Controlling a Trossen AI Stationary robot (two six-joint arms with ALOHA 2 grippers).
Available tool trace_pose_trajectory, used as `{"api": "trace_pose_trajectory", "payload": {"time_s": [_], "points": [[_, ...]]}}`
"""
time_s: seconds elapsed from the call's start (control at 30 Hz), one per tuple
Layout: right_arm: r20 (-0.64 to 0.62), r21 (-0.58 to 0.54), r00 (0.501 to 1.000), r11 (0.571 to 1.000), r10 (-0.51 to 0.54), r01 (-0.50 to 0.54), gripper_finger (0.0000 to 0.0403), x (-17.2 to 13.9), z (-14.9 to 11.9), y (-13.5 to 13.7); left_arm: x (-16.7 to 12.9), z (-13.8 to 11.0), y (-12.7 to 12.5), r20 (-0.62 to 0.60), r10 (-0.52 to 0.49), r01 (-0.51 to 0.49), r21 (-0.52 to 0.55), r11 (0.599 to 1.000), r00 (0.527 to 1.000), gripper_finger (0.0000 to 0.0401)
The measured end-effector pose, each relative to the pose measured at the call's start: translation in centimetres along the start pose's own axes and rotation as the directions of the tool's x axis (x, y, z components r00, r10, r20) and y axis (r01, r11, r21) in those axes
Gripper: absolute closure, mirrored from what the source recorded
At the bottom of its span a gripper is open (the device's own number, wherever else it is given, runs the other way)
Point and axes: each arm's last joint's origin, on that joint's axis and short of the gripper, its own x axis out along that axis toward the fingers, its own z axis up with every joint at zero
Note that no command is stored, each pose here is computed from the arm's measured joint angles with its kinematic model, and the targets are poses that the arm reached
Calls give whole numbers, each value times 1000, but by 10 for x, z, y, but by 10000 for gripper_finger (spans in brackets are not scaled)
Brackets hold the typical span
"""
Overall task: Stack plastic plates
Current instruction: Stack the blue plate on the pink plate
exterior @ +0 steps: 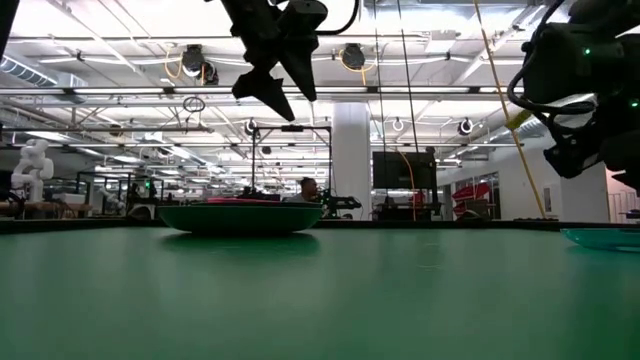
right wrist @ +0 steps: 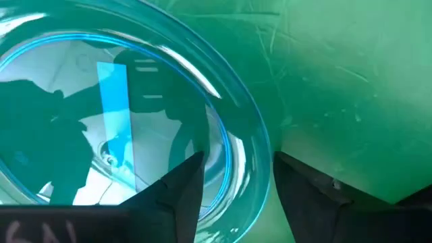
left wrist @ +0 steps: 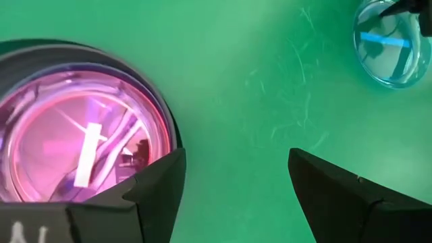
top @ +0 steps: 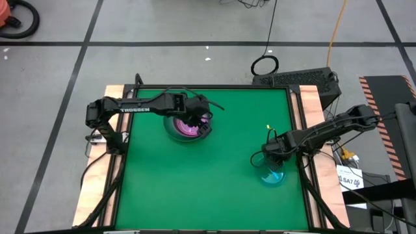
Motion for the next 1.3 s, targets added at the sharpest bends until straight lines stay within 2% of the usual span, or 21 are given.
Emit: {"api": "trace_pose_trajectory", "payload": {"time_s": [0.23, 0.47, 0.77, 0.93, 1.1, 1.3], "points": [[6, -15, 998, 998, 56, -55, 264, 0, 2, 5, 0, -7, -8, -12, 29, -29, -40, 999, 1000, 135], [11, -58, 998, 996, 69, -68, 325, 0, 2, 6, 1, -13, -17, 6, 57, -56, -112, 992, 998, 135], [15, -97, 996, 991, 90, -88, 394, -1, 3, 8, 1, -19, -27, 51, 102, -94, -141, 986, 994, 135], [47, -107, 989, 985, 138, -132, 399, -12, 5, 15, 1, -20, -30, 59, 113, -104, -143, 984, 992, 135], [88, -126, 973, 972, 212, -200, 401, -32, 7, 26, 1, -24, -35, 56, 104, -90, -204, 975, 993, 135], [137, -127, 949, 956, 283, -266, 401, -55, 14, 37, 0, -28, -52, 102, 41, -13, -257, 966, 994, 135]]}}
